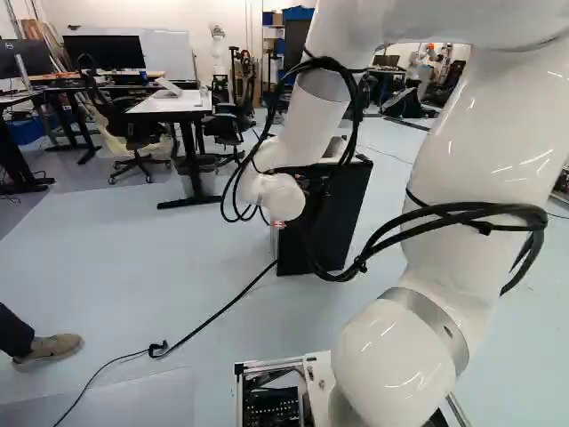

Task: Open the fridge door

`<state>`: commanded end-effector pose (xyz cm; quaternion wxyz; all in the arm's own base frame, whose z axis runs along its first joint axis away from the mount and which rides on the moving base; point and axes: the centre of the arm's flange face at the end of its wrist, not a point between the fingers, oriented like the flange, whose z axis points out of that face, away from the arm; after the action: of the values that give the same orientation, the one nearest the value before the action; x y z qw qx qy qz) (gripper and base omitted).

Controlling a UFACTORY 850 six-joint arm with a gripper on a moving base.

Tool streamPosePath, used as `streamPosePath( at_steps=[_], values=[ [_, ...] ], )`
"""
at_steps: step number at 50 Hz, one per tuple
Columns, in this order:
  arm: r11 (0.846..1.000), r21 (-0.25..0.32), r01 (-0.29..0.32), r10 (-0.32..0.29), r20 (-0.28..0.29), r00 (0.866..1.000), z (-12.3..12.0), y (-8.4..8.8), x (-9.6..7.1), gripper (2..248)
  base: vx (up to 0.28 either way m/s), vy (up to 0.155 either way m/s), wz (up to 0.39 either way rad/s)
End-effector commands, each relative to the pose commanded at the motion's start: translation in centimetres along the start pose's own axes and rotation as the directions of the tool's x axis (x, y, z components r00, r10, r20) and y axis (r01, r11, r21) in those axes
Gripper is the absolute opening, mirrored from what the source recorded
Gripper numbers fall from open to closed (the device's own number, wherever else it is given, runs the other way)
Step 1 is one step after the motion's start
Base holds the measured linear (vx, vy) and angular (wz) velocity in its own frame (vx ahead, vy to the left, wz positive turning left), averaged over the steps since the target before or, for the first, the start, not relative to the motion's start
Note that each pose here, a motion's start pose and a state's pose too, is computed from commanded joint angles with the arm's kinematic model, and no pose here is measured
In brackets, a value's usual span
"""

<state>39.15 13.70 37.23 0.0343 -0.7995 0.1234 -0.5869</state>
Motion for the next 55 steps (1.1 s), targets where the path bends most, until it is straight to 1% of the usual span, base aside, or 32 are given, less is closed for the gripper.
streamPosePath(
  at_steps=[16,30,43,55],
  values=[
    [0.998,-0.053,-0.024,0.024,0.01,1.0,1.5,-1.7,-1.7,247,0.0,0.0,0.0],
    [0.994,-0.104,-0.043,0.044,0.011,0.999,3.1,-3.2,-3.3,247,0.0,0.0,0.0],
    [0.986,-0.156,-0.064,0.064,-0.003,0.998,4.9,-4.7,-4.7,247,0.0,0.0,0.0],
    [0.975,-0.205,-0.085,0.082,-0.023,0.996,6.6,-6.0,-6.1,247,0.0,0.0,0.0]
  ],
)
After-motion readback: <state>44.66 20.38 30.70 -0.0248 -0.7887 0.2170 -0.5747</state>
